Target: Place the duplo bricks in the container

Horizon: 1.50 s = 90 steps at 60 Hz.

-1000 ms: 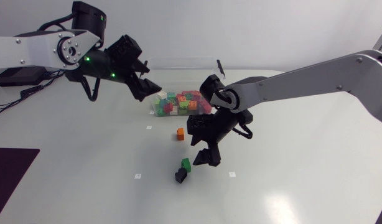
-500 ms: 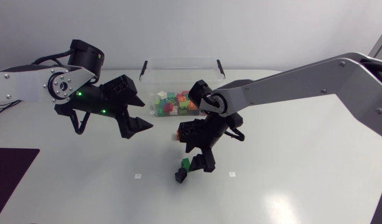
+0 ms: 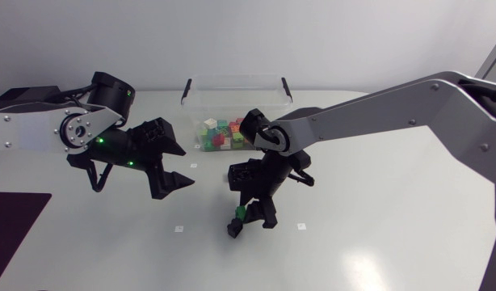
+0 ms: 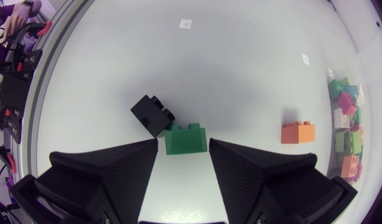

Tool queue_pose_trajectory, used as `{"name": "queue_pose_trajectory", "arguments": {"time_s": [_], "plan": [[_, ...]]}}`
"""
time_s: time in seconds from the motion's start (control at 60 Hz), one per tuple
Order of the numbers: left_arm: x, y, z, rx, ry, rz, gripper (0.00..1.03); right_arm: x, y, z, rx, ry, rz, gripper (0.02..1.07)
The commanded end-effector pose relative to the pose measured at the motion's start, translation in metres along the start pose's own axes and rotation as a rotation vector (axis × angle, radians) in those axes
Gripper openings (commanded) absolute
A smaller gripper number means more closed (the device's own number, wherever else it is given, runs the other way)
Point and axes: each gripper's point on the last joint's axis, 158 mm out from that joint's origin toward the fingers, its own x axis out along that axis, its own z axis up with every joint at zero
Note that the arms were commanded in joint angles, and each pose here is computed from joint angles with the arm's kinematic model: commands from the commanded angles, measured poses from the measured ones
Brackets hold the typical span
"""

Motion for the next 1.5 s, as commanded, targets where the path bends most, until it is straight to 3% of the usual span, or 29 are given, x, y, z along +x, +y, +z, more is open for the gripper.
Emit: {"name": "queue_pose_trajectory", "arguments": {"time_s": [0.0,0.083,0.3,0.467,0.717,1.283,1.483], "plan": [[0.001,-0.015,-0.004,0.029,0.002,-0.029,0.98,0.010,0.008,-0.008,-0.019,0.026,0.041,0.48],[0.002,-0.020,-0.003,0.037,0.002,-0.037,0.98,0.012,0.011,-0.010,-0.020,0.030,0.047,0.45],[0.008,-0.036,-0.001,0.059,0.007,-0.074,0.98,0.009,0.016,-0.014,-0.024,0.033,0.052,0.19],[0.016,-0.063,0.000,0.110,0.016,-0.135,0.98,-0.009,0.011,-0.021,-0.005,0.020,0.017,0.19],[0.028,-0.119,-0.007,0.324,0.009,-0.283,0.98,-0.046,-0.001,-0.031,0.030,-0.008,-0.062,0.19],[0.064,-0.131,0.018,0.524,0.018,-0.475,0.98,-0.133,-0.023,-0.024,0.113,-0.196,-0.222,0.19],[0.075,-0.147,0.011,0.574,0.041,-0.558,0.98,-0.175,-0.044,-0.014,0.155,-0.312,-0.301,0.19]]}}
